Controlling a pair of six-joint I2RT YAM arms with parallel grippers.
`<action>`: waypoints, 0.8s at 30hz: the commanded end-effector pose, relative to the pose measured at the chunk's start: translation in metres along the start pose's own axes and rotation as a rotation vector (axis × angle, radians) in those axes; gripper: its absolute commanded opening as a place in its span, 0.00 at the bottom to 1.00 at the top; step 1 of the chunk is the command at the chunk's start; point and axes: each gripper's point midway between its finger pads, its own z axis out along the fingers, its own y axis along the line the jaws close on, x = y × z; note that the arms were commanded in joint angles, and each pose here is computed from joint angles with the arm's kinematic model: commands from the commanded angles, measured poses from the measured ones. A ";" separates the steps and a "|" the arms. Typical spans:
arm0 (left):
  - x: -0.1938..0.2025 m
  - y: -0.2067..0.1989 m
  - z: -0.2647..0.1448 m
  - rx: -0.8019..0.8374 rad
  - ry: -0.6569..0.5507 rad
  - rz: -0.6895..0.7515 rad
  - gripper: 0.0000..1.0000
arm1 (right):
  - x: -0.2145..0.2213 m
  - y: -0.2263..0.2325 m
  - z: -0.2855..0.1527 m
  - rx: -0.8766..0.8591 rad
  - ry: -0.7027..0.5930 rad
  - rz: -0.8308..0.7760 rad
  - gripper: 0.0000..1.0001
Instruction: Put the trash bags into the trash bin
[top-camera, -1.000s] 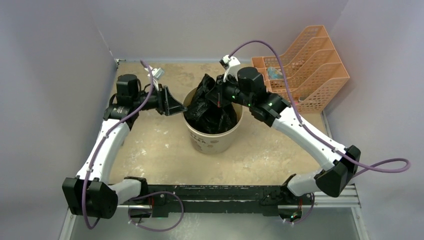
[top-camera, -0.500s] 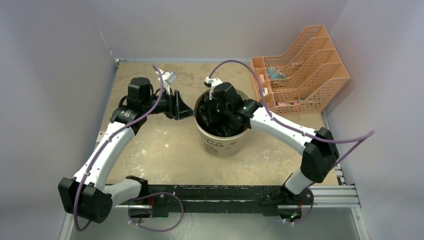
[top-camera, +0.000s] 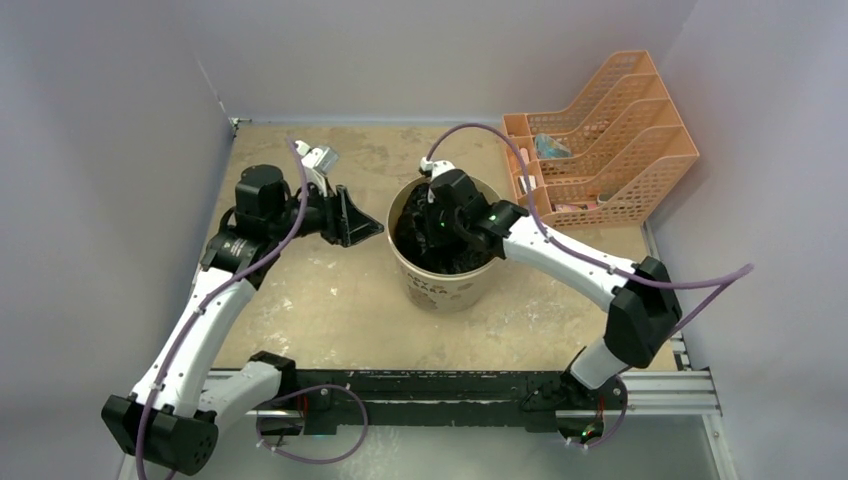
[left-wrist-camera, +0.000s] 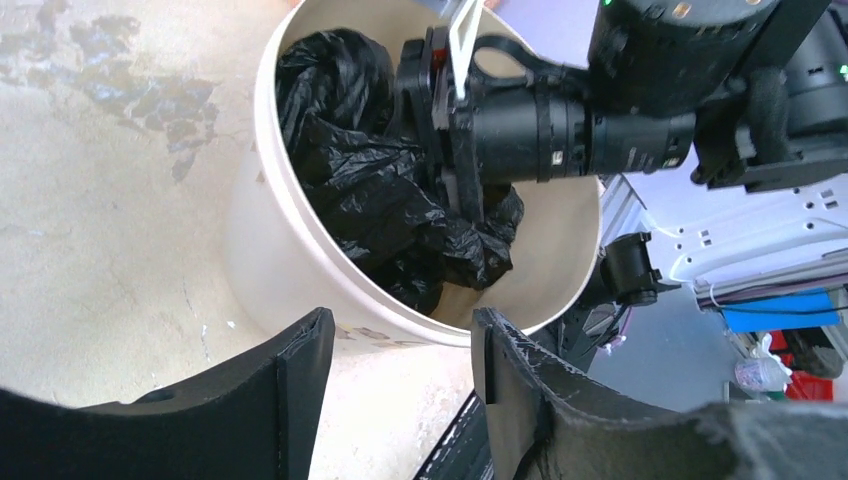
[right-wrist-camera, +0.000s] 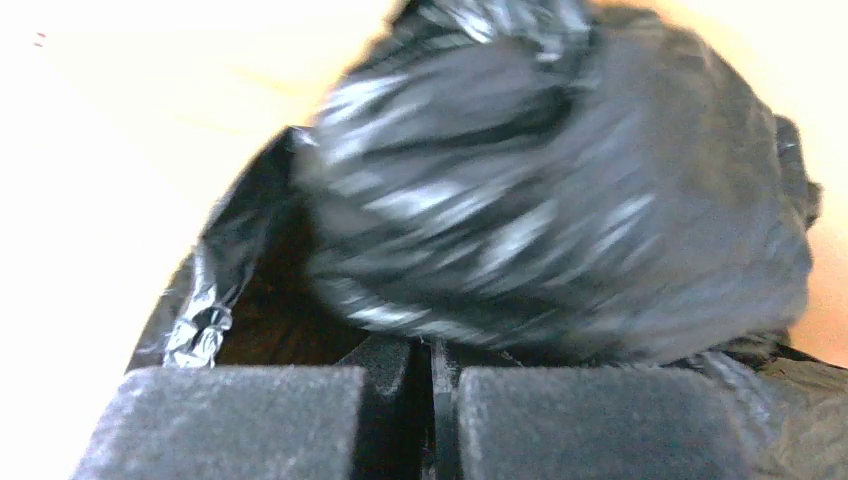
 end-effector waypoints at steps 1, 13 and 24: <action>-0.021 -0.032 -0.013 0.108 -0.079 0.088 0.53 | -0.082 0.020 -0.072 -0.055 -0.263 0.014 0.00; -0.029 -0.084 -0.028 0.384 -0.091 0.174 0.56 | -0.123 0.024 -0.153 -0.288 -0.419 0.071 0.00; -0.065 -0.103 -0.014 0.459 -0.114 0.345 0.59 | -0.125 0.051 -0.196 -0.481 -0.474 0.049 0.00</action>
